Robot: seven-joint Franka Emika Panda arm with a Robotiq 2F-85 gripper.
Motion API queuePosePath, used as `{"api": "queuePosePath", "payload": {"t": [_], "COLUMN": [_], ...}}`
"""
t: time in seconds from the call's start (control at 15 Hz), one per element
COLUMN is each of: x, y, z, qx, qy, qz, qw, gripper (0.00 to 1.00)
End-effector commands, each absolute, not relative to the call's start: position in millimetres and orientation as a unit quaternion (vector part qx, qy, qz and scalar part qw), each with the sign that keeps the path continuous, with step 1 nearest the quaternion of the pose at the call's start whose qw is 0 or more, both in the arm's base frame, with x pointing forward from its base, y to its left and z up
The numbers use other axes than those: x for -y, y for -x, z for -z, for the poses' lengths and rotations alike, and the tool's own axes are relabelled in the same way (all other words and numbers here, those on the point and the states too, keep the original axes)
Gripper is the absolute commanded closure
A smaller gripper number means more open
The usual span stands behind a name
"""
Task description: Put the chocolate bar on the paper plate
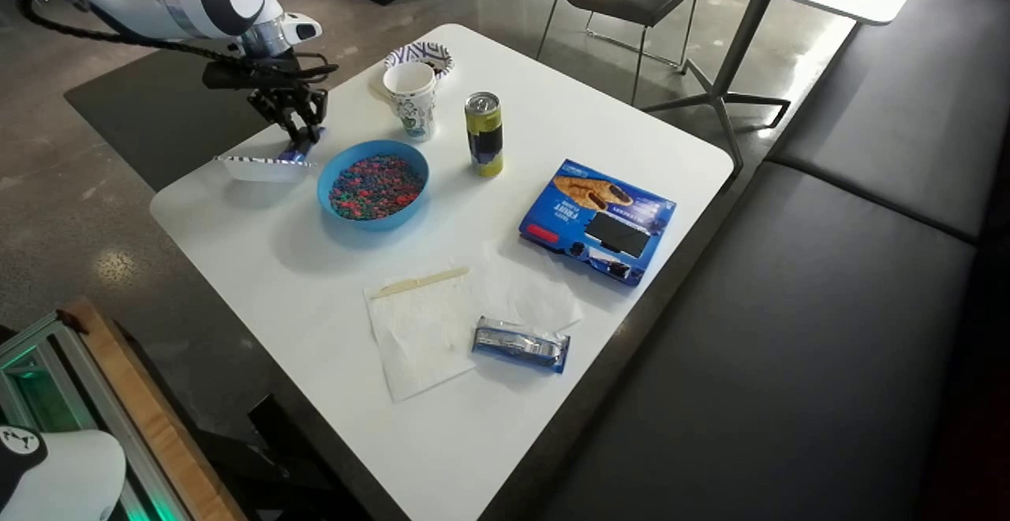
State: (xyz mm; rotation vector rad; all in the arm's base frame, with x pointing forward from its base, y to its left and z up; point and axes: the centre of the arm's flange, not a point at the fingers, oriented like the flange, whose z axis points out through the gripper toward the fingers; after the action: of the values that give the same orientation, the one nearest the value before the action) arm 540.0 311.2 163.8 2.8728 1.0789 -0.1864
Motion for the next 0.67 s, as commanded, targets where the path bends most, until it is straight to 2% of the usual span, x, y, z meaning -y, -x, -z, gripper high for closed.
{"api": "queuePosePath", "payload": {"t": [0.0,0.6], "x": [-309,-304], "y": [-534,-524], "z": [-165,-183], "qx": [-0.355,-0.350], "qy": [-0.932,-0.934], "qz": [0.063,0.063], "qw": [0.039,0.037], "gripper": [0.59,0.65]}}
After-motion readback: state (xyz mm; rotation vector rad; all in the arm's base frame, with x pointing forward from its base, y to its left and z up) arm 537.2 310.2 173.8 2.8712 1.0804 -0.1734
